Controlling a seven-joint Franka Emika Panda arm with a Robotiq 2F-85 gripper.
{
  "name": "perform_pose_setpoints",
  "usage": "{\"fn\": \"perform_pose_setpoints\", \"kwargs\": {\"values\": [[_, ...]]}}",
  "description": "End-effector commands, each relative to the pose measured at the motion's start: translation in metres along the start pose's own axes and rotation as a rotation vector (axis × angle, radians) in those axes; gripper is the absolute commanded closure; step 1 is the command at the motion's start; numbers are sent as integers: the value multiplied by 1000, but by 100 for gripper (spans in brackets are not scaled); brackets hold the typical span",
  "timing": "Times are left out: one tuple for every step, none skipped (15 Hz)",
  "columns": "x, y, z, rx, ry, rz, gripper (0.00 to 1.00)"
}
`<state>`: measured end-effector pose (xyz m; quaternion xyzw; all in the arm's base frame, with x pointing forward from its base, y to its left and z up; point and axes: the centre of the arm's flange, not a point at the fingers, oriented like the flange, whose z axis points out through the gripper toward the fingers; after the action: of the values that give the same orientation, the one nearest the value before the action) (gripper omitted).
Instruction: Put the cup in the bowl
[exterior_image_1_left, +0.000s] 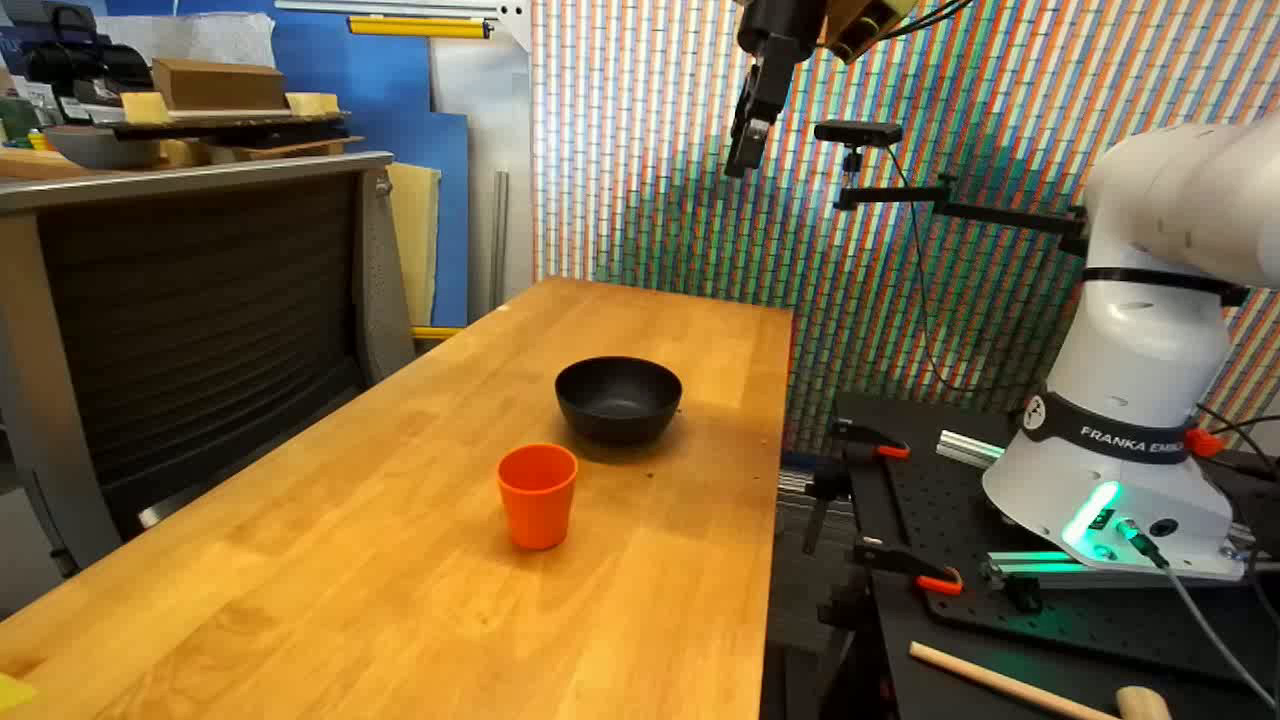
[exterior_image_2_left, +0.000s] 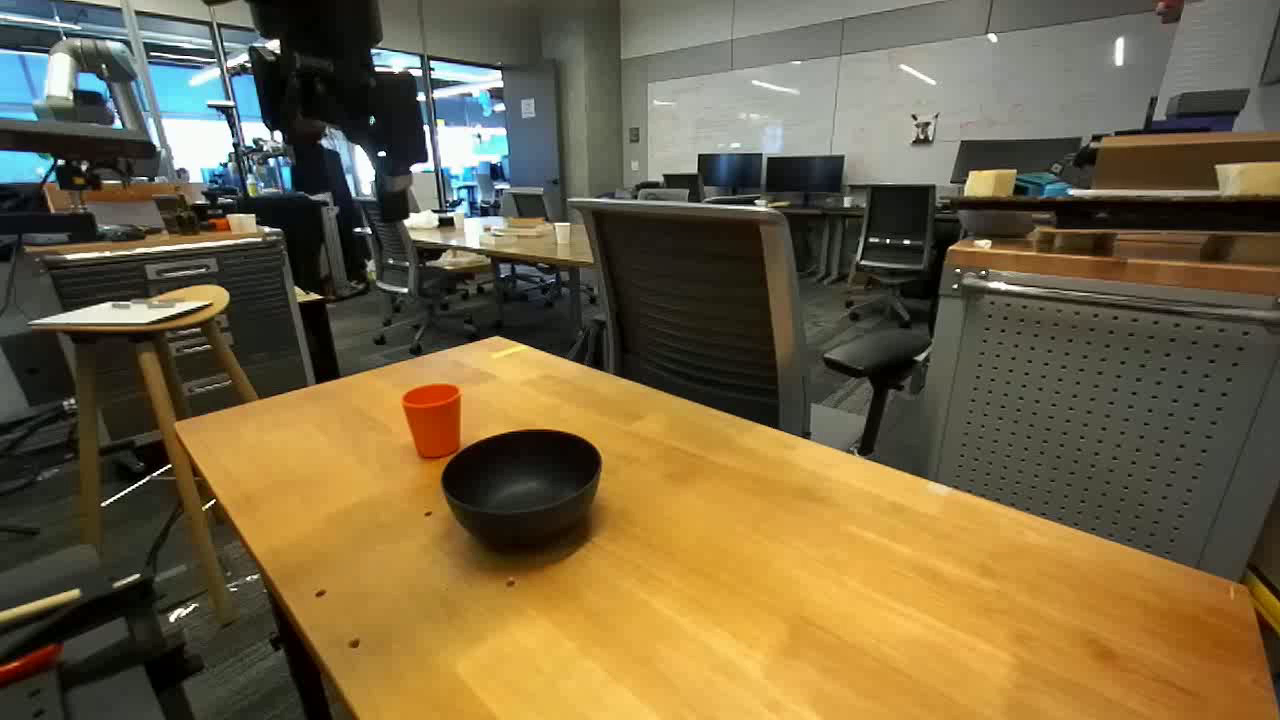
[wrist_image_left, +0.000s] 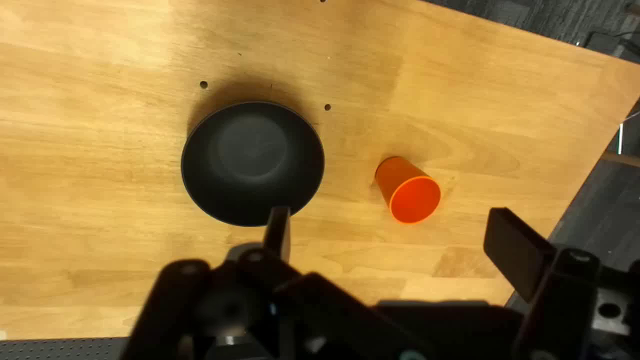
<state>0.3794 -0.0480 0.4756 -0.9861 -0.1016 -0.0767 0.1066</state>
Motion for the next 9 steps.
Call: {"fn": "perform_pose_setpoints", "kwargs": {"values": [[1,0,-1,-1,4,0,0],[2,0,-4,-3,10,-1,0],[2,0,-6,-4,14,-2,0],[14,-7,9,-66,6,0,0],[24,-18,21,-107,4,-25,0],[37,-30,35,-168,12,-57,0],[54,-50,56,-214,16,-101,0],[65,-66,72,-252,21,-148,0],[75,-84,89,-289,22,-189,0]]}}
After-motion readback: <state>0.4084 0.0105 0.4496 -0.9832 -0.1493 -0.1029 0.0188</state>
